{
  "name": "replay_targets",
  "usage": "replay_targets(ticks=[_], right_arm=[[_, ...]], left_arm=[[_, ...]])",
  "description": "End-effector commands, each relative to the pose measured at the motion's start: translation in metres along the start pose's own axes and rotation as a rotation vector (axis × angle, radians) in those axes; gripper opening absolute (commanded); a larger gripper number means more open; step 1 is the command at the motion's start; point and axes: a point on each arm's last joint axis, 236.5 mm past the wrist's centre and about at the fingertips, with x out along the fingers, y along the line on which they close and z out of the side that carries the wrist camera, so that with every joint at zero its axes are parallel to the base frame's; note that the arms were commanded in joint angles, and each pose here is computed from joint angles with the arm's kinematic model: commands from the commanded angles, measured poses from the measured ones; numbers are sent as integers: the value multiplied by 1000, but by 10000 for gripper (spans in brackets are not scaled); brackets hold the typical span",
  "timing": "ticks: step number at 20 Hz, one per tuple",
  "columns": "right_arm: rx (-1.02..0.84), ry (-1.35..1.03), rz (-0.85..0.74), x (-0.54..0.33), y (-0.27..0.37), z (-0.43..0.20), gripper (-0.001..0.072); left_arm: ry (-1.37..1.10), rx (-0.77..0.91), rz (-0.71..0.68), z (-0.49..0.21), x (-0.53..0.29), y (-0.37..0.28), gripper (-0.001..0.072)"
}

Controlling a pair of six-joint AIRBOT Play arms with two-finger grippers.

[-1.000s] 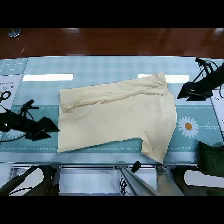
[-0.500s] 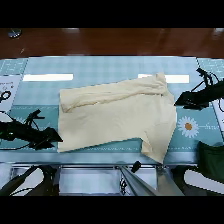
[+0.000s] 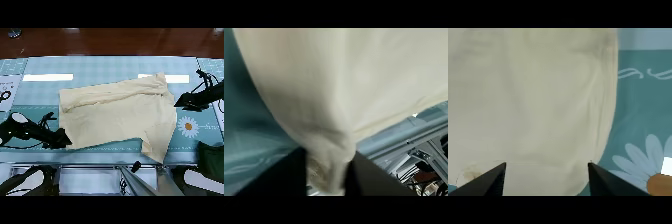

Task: Fold the shirts.

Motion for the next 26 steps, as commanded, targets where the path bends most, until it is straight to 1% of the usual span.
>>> replay_targets(ticks=[1, 2, 3, 4, 6, 7, 9, 11, 14, 21, 22, 23, 25, 26], right_arm=[[-1, 19, -5, 0, -1, -5, 594], [-5, 24, -23, 0, -6, -6, 583], [-10, 26, -56, -1, -14, -7, 540], [-10, 22, -77, -2, -23, -6, 522], [45, 18, -51, -1, -39, -14, 522], [98, 19, -18, 1, -47, -21, 524], [224, 12, 104, 9, -52, -38, 593], [286, 18, 232, 21, -41, -52, 603], [258, 49, 265, 40, -33, -69, 596], [154, 135, 193, 69, -23, -91, 583], [138, 133, 185, 73, -20, -89, 575], [116, 127, 172, 76, -18, -87, 529], [90, 108, 144, 82, -14, -79, 499], [86, 105, 136, 85, -10, -77, 398]], left_arm=[[-80, -29, 20, 23, 12, -3, 22], [-81, -17, 20, 24, 10, -4, 21], [-75, -4, 18, 23, 9, -5, 21], [-68, 6, 17, 22, 8, -6, 21], [-62, 19, 14, 20, 6, -8, 21], [-63, 22, 14, 19, 6, -8, 21], [-69, 31, 14, 20, 5, -9, 21], [-69, 38, 14, 19, 4, -9, 21], [-70, 42, 14, 20, 4, -9, 21], [-68, 42, 14, 19, 4, -9, 21], [-69, 41, 14, 20, 4, -9, 21], [-70, 42, 15, 20, 4, -9, 22], [-86, 50, 17, 24, 3, -8, 21], [-97, 49, 15, 27, 1, -9, 22]])
